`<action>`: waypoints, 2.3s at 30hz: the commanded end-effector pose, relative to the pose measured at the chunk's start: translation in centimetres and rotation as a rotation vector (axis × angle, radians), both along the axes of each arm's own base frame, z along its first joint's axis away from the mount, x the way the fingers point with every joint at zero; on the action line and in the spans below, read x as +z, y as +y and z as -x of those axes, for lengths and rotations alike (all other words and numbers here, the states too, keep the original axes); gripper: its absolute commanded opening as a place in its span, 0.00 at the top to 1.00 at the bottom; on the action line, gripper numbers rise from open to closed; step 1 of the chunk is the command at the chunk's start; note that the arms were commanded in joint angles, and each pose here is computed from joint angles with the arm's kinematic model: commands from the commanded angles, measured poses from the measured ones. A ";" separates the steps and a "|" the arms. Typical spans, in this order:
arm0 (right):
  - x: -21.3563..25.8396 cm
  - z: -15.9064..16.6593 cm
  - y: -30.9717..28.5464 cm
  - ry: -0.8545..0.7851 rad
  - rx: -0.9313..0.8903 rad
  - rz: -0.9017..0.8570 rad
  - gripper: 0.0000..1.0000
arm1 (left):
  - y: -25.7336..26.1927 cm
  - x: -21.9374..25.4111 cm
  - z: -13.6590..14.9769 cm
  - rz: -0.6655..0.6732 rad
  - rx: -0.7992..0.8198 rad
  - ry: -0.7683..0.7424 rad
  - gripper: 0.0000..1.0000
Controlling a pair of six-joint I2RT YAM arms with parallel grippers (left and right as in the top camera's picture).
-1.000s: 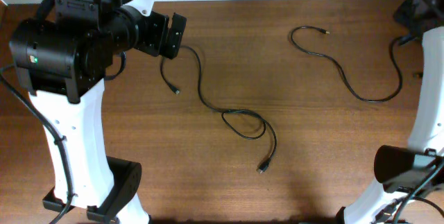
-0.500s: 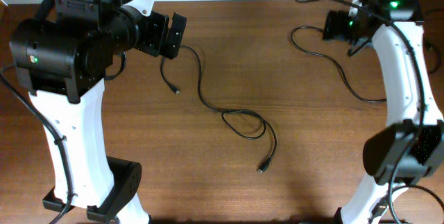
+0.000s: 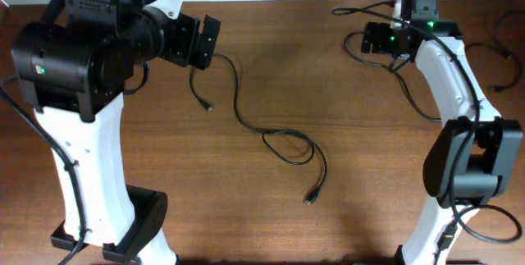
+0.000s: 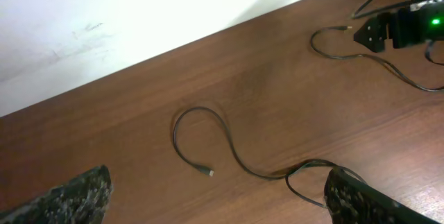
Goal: Untangle cables
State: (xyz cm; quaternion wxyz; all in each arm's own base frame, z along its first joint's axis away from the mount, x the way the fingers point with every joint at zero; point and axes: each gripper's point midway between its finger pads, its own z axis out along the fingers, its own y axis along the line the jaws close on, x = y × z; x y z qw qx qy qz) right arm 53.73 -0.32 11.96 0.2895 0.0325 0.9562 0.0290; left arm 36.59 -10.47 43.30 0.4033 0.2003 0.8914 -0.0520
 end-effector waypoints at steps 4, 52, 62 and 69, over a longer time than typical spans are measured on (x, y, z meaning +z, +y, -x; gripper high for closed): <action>-7.6 1.1 3.5 0.091 0.559 0.102 0.04 | 0.0 0.3 0.3 0.005 -0.013 -0.007 0.01; 5.5 -0.6 -17.7 -0.056 -1.025 -0.179 0.96 | -0.4 0.3 0.5 0.040 -0.015 0.004 0.01; -4.7 6.2 -19.4 0.215 -1.343 -0.227 0.96 | -0.4 0.3 0.5 0.040 -0.015 0.004 0.01; -10.0 9.8 -17.1 0.364 -1.478 -0.252 0.96 | -0.4 0.3 0.5 0.040 -0.015 0.004 0.01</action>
